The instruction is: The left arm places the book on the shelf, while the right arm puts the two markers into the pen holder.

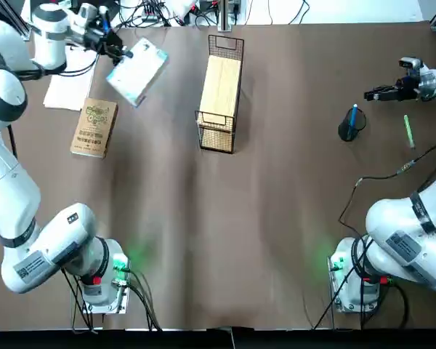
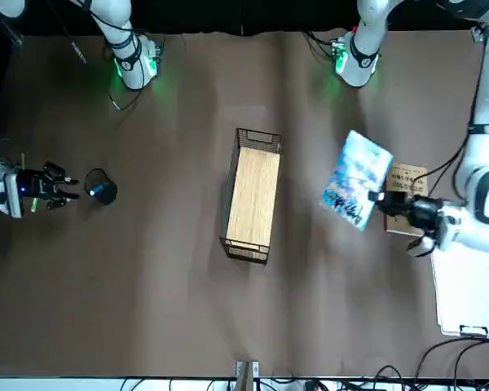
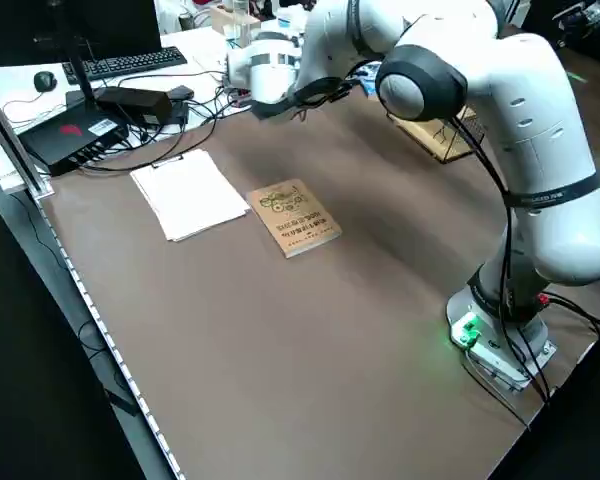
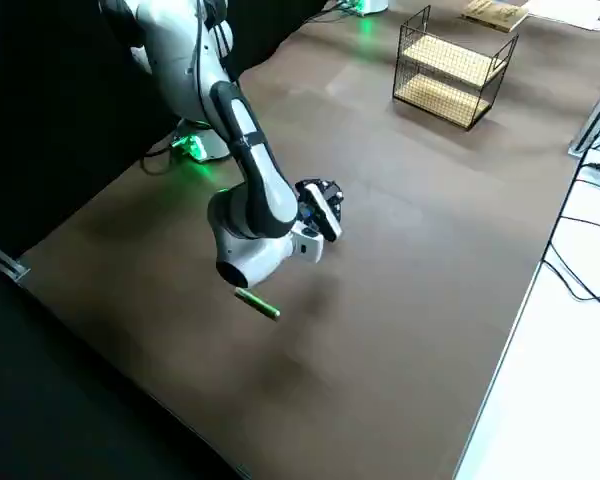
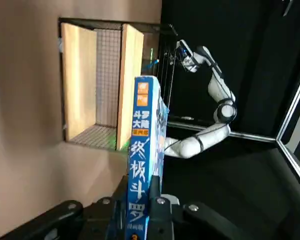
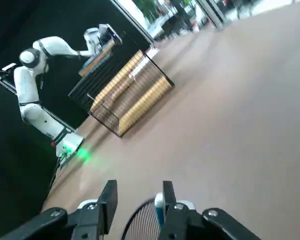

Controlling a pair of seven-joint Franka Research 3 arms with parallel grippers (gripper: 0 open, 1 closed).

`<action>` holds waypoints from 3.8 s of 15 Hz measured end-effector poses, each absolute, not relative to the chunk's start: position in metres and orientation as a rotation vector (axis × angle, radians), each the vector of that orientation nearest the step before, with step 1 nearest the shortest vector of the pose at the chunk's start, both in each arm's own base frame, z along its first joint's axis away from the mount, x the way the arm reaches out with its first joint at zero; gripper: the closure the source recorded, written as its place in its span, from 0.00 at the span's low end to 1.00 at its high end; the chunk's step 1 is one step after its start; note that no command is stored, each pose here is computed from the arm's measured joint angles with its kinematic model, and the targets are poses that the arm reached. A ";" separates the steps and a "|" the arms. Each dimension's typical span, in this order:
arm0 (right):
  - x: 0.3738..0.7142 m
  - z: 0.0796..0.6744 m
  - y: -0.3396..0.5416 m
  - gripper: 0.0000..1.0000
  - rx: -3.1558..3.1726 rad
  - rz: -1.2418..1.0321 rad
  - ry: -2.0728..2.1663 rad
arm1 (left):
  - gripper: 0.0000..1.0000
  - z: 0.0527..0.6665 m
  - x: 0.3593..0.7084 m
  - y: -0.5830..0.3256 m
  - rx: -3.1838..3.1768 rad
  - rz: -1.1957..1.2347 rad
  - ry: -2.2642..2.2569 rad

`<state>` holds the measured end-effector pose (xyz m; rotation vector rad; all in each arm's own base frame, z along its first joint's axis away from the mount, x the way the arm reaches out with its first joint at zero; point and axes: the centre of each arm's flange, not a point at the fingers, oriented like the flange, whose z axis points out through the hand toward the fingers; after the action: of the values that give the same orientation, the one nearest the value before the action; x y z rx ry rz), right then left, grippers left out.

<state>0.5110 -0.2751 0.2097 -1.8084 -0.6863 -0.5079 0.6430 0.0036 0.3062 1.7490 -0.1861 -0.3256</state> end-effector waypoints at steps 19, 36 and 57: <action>0.571 0.260 -0.375 0.53 -3.084 0.383 0.061 | 0.80 0.276 0.614 -0.256 1.912 -0.137 0.014; 0.528 0.167 -0.390 0.83 -3.092 0.585 0.119 | 0.79 0.254 0.602 -0.255 1.931 -0.167 0.036; 0.515 0.222 -0.257 0.83 -1.620 -0.409 -0.738 | 0.09 0.243 0.597 -0.250 1.941 -0.183 0.051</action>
<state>0.5147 -0.2575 0.2222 -1.6205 -0.7382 -0.4087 0.5973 -0.2501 0.2428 1.9410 0.0512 -0.1829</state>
